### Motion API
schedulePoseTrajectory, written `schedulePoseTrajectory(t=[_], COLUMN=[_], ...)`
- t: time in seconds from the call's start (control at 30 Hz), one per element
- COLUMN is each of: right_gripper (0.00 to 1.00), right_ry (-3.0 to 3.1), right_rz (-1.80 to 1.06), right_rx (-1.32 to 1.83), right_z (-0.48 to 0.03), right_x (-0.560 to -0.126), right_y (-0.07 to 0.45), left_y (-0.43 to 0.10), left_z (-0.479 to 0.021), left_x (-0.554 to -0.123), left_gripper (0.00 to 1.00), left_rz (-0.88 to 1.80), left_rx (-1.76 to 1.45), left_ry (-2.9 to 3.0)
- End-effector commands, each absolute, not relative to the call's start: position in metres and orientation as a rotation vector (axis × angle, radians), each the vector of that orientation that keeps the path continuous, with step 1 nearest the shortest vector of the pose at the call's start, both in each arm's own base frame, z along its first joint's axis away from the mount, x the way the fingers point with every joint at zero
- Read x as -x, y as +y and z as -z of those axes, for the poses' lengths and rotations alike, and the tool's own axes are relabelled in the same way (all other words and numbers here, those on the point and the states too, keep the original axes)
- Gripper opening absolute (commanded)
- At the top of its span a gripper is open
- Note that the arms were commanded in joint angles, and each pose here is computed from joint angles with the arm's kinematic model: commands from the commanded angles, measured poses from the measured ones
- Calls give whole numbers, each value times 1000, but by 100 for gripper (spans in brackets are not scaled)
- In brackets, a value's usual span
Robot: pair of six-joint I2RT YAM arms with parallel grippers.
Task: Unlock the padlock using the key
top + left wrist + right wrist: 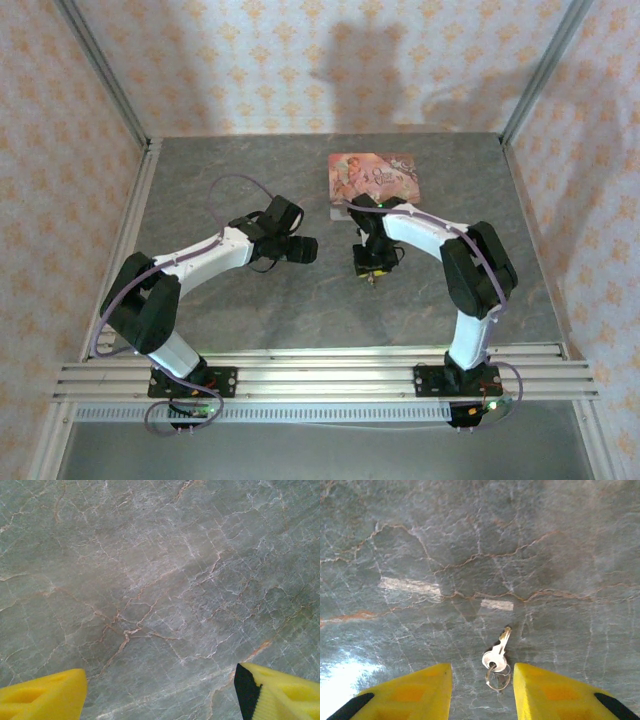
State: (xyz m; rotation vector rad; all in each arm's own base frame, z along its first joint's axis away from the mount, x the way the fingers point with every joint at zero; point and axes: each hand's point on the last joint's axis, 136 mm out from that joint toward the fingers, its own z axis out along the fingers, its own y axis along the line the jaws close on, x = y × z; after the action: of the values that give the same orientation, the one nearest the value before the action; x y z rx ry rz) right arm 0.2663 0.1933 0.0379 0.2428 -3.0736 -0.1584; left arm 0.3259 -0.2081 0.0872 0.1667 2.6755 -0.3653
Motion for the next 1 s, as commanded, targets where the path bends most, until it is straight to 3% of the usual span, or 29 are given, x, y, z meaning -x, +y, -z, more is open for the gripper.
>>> schedulePoseTrajectory(t=[0.0, 0.57, 0.97], right_gripper=[37, 36, 28], right_ry=[-3034, -3021, -2985], right_rz=[28, -16, -2], right_rx=[-271, -294, -303], right_z=[-27, -13, -5], right_x=[-254, -251, -245], right_y=[182, 177, 177], left_y=[-207, -204, -205], left_z=[-88, -89, -88], left_x=[-324, -320, -320], left_gripper=[79, 79, 79], left_rz=[328, 310, 310], left_rx=[-162, -169, -168], left_ry=[2689, 2688, 2691])
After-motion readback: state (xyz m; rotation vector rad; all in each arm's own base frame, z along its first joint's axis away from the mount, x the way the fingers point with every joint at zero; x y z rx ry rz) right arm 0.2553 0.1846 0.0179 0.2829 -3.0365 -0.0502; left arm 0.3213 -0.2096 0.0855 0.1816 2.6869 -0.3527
